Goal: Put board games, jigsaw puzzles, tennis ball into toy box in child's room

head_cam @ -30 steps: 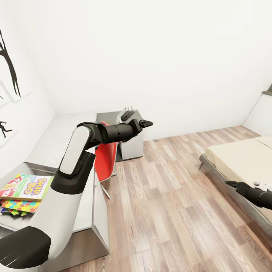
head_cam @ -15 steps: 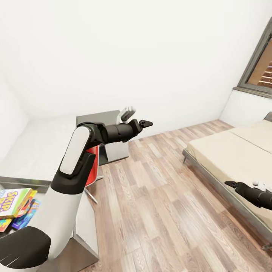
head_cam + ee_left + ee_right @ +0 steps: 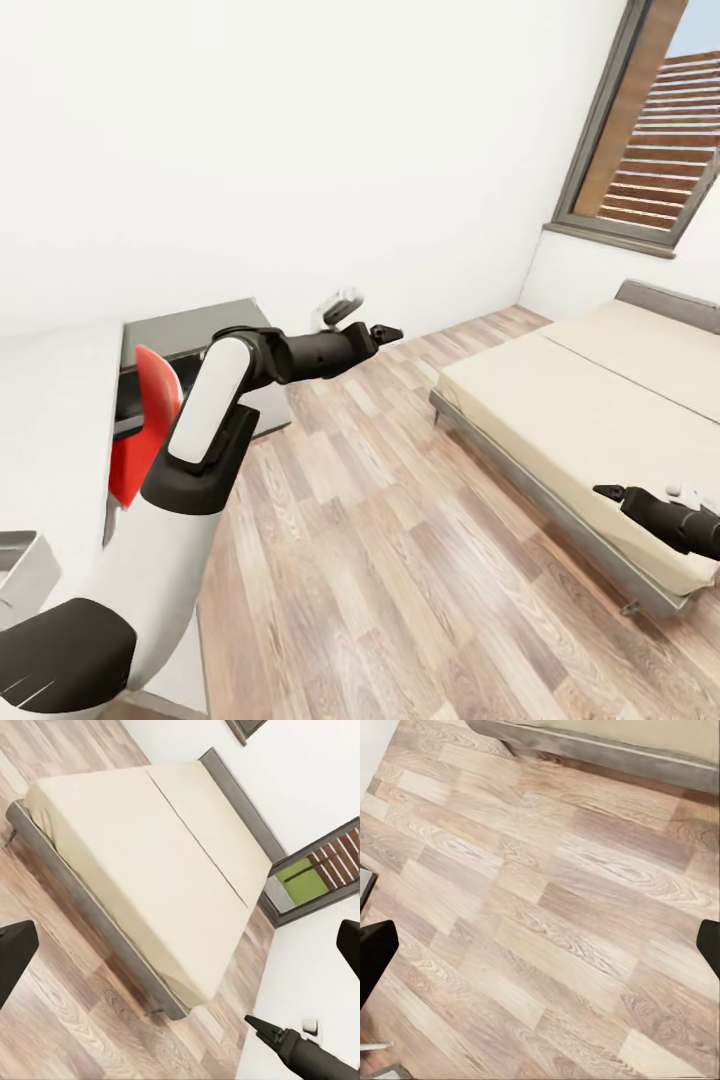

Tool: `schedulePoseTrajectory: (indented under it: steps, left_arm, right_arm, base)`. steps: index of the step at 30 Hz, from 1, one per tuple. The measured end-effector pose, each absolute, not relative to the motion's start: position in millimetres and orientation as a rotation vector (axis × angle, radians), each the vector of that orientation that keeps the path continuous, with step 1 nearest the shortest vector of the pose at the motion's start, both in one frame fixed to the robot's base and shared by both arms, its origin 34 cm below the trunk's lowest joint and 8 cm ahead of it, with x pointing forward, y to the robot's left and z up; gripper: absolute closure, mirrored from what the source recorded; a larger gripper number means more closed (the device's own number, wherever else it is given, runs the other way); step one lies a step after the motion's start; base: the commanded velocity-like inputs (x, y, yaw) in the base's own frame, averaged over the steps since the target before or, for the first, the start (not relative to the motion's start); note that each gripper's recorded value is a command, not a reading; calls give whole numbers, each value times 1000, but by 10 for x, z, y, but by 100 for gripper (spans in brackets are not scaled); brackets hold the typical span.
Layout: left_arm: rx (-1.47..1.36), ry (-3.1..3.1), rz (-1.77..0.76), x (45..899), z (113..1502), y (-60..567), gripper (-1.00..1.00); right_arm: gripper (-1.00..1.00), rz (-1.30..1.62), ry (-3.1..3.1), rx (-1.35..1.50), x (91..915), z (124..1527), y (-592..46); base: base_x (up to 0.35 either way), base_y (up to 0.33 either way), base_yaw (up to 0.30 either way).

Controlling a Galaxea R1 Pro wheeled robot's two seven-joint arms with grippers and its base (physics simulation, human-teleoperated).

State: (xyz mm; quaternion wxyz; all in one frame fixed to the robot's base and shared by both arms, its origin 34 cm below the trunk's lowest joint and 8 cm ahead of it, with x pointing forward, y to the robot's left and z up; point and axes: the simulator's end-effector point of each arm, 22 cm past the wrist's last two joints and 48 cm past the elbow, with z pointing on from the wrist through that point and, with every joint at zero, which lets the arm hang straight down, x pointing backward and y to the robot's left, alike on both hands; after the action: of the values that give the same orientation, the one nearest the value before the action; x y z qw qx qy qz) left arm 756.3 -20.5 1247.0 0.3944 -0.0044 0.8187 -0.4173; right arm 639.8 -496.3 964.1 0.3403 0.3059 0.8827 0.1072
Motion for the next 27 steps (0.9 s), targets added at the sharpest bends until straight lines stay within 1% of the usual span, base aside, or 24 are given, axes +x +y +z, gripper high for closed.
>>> schedulePoseTrajectory:
  steps: [6,15,21,27]
  left_arm:
    - [-14,2085,-1040,7582,12426,-200,-100]
    - [-15,2126,-1025,7589,12265,-252,-100]
    - [21,2253,-992,7494,11787,-511,-100]
    - [-71,2420,-920,7412,10958,-540,-100]
  right_arm:
    - [-100,285,2331,824,6330,9493,-4970]
    - [-100,300,2411,810,6246,9291,-4838]
    - [-100,308,2492,817,6109,9021,-4731]
    - [-100,299,2624,820,5761,8579,-4568]
  base:
    - [42,-82,-289]
    - [14,-27,-289]
    - [4,-7,-289]
    - [1,-3,-289]
